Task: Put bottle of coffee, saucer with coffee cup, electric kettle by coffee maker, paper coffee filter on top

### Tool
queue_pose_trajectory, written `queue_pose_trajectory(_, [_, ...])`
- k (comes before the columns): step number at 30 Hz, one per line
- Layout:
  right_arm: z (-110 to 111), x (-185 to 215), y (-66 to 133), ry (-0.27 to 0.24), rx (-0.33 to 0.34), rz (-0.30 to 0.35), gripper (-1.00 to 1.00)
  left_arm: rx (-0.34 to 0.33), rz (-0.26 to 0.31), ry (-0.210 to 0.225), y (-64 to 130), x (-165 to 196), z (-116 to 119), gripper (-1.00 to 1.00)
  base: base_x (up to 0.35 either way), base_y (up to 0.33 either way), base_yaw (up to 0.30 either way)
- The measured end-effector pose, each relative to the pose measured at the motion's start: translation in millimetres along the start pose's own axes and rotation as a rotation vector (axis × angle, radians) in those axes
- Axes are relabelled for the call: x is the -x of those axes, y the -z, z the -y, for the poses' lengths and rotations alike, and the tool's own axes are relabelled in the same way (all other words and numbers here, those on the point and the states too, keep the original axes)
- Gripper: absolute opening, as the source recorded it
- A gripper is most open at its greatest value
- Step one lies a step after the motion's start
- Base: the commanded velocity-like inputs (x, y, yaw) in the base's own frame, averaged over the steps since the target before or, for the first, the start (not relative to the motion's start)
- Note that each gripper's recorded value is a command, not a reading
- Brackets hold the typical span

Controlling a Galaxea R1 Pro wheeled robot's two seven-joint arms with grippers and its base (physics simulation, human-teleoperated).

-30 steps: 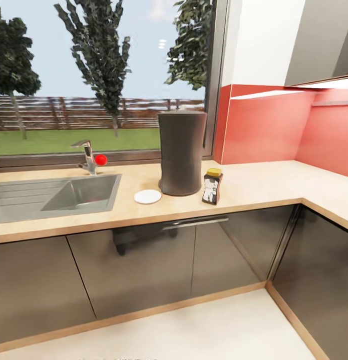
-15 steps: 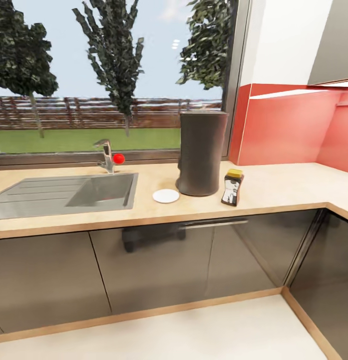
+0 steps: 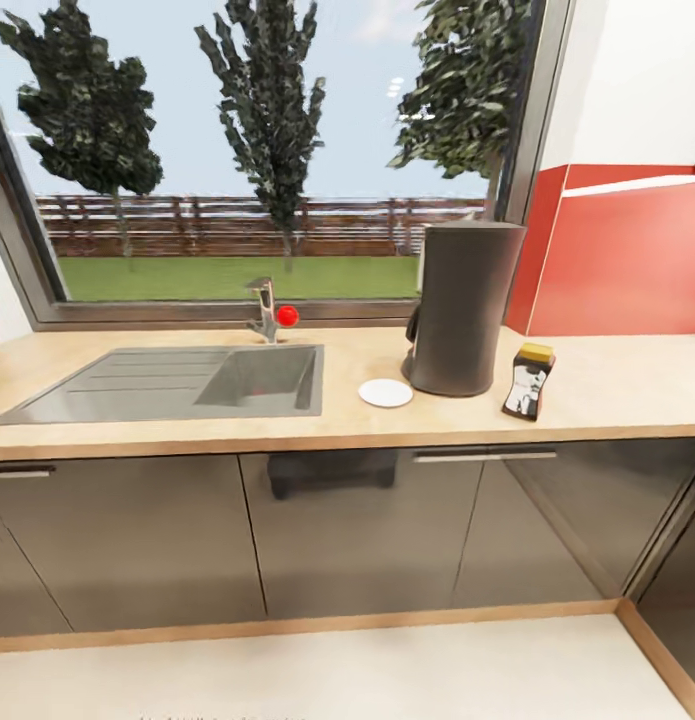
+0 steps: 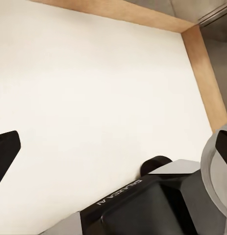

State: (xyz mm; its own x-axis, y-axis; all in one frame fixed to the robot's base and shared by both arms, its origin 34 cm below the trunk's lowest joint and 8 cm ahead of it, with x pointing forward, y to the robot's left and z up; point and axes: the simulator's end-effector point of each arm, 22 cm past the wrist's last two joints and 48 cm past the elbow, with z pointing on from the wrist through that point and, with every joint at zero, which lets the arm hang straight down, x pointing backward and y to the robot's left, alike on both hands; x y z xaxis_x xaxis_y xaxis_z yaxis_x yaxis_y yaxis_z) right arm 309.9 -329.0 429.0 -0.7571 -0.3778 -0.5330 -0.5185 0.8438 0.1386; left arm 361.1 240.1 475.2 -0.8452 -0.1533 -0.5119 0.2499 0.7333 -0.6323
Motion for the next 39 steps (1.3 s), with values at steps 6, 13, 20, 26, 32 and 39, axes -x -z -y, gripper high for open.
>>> queue_pose_trajectory(6, [0.0,0.0,0.0,0.000,0.000,0.000,1.00,0.000,0.000,0.000,0.0,0.0,0.0,1.00,0.000,0.005,0.268])
queue_pose_trajectory(13, [0.2,0.1,0.0,0.000,-0.001,0.000,1.00,0.000,0.001,0.000,0.0,0.1,-0.1,1.00,0.009,0.016,0.246])
queue_pose_trajectory(20, [0.6,0.3,0.2,-0.002,-0.002,0.001,1.00,0.000,0.001,0.000,0.1,0.3,0.0,1.00,0.102,0.215,0.062])
queue_pose_trajectory(26, [-0.1,-0.1,-0.1,0.001,0.000,0.000,1.00,0.000,0.001,0.001,0.1,0.2,-0.1,1.00,0.085,0.277,0.209])
queue_pose_trajectory(32, [-1.1,-0.2,-0.4,0.001,0.002,-0.001,1.00,0.000,0.001,0.001,0.0,0.2,-0.1,1.00,0.010,0.081,0.261])
queue_pose_trajectory(39, [-1.5,-0.1,-0.6,0.001,0.003,-0.001,1.00,0.000,0.001,0.001,0.0,0.2,-0.1,1.00,0.001,0.010,0.266])
